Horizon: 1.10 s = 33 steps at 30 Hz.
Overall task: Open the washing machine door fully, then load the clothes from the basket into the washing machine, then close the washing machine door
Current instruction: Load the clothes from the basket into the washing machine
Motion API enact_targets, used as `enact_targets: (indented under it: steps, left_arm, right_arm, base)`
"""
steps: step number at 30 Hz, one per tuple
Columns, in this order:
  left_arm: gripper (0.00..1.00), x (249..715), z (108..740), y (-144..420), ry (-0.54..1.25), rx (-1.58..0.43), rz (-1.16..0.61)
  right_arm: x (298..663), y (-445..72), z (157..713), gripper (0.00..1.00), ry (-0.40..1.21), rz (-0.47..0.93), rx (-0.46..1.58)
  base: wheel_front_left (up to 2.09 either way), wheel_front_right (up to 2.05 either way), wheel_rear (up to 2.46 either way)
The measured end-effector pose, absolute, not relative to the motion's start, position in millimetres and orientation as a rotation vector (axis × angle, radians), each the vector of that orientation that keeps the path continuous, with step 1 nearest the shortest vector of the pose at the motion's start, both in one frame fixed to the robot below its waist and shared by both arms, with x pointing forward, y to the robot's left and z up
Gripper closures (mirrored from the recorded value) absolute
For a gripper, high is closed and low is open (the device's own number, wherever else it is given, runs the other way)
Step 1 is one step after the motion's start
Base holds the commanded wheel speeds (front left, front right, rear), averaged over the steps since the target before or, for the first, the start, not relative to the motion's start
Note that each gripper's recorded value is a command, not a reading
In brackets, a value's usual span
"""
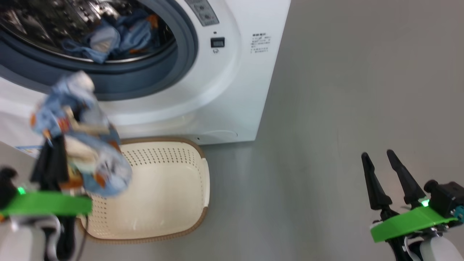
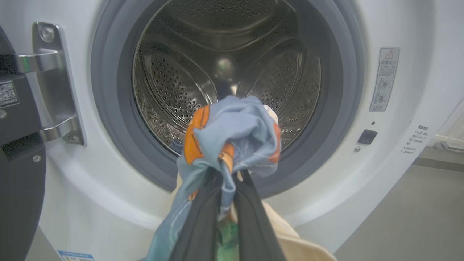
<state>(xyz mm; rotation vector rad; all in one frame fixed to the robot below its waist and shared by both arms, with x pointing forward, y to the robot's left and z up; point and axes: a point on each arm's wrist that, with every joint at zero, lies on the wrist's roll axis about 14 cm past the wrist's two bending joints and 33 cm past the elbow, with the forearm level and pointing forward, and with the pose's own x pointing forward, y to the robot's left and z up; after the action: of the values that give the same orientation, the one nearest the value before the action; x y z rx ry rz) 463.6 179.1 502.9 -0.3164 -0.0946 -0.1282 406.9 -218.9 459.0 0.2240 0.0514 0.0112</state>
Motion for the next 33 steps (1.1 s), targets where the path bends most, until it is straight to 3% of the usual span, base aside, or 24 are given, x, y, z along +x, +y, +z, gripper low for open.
enact_targets:
  steps: [10, 26, 33]
  left_arm:
    - [1.00, 553.9, 525.4, 170.7, -0.172, -0.269, -0.179]
    - [1.00, 654.0, 447.3, 137.1, 0.067, -0.236, -0.210]
    - [1.00, 691.6, 473.5, 126.0, -0.024, -0.240, -0.232]
  right_arm:
    - [428.6, -214.0, 444.6, 0.00, 0.076, 0.015, 0.232]
    - [429.4, -225.2, 421.0, 0.00, 0.137, -0.036, 0.223]
    - [434.5, -228.8, 414.6, 0.00, 0.146, -0.053, 0.226]
  base:
    - [0.00, 0.00, 0.00]
    - [0.00, 0.00, 0.00]
    - [0.00, 0.00, 0.00]
